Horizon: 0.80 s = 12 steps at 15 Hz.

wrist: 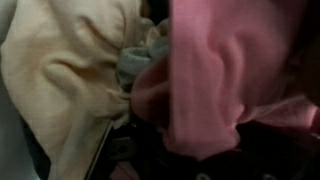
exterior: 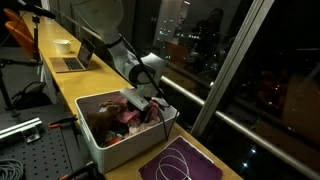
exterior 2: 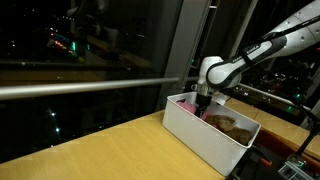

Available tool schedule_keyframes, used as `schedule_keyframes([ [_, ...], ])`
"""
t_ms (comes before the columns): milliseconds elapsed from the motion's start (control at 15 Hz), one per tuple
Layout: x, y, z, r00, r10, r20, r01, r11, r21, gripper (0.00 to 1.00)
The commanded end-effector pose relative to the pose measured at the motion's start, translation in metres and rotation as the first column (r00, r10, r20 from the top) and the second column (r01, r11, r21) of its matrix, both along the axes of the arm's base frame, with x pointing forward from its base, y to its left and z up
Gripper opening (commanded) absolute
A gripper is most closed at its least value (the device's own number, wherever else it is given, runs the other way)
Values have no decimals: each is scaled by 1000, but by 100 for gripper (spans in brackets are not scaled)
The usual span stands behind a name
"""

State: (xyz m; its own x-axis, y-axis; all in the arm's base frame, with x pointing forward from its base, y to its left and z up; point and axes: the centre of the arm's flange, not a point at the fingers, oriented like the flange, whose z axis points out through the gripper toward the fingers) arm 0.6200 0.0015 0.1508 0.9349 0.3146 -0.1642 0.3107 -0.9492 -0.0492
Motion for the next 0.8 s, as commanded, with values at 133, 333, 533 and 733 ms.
schedule_keyframes([
  [133,-28,18,22,1000,-4,-13,4,1000,-1,29],
  [333,-44,21,53,1000,-13,1,13,1000,-12,7],
  [533,-67,18,104,999,-26,30,26,999,-19,0],
  [733,-83,18,158,997,-18,74,20,999,-31,0],
])
